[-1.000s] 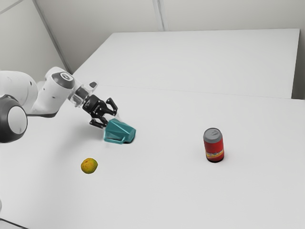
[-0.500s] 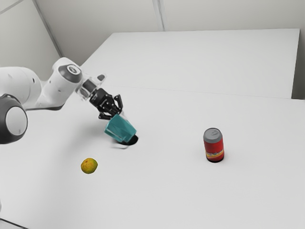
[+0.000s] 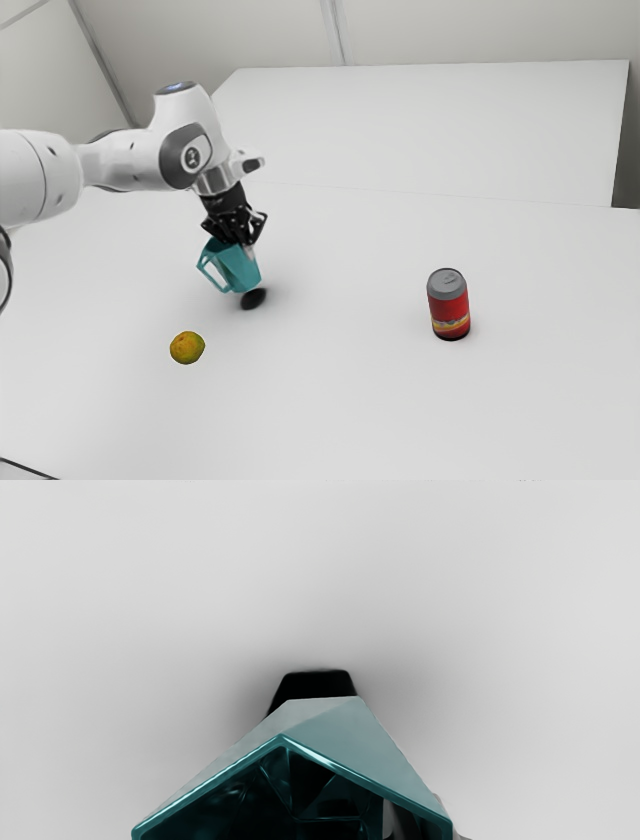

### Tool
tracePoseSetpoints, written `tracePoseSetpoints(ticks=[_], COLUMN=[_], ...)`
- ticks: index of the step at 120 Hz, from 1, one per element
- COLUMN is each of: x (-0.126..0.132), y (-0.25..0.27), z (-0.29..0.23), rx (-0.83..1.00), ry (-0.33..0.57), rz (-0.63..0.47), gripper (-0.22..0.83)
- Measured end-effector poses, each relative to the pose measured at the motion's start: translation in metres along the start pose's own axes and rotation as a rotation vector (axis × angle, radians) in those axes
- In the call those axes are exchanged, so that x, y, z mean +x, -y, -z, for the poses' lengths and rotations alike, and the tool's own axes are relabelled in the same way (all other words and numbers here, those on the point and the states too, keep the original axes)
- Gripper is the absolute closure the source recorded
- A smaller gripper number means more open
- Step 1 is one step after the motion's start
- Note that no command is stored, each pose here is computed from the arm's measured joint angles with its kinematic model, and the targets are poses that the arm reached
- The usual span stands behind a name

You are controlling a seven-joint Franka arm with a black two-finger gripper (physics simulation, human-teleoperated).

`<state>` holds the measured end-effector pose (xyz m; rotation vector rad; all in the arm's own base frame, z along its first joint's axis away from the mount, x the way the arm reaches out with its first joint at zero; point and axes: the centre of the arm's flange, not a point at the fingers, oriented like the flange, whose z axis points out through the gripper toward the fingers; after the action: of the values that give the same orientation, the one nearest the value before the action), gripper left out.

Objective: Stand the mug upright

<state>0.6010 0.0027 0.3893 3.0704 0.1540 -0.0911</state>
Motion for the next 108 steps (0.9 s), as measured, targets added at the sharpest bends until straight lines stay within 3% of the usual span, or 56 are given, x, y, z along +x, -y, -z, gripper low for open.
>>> tracePoseSetpoints(ticks=[32, 78, 108], x=[-0.009, -0.003, -0.005], y=[-0.023, -0.023, -0.032], z=[-0.012, -0.052, -0.032], rx=[0.119, 0.114, 0.106], ry=[-0.100, -0.114, -0.155], rz=[-0.026, 0.063, 0.090], gripper=[0.77, 0.78, 0.28])
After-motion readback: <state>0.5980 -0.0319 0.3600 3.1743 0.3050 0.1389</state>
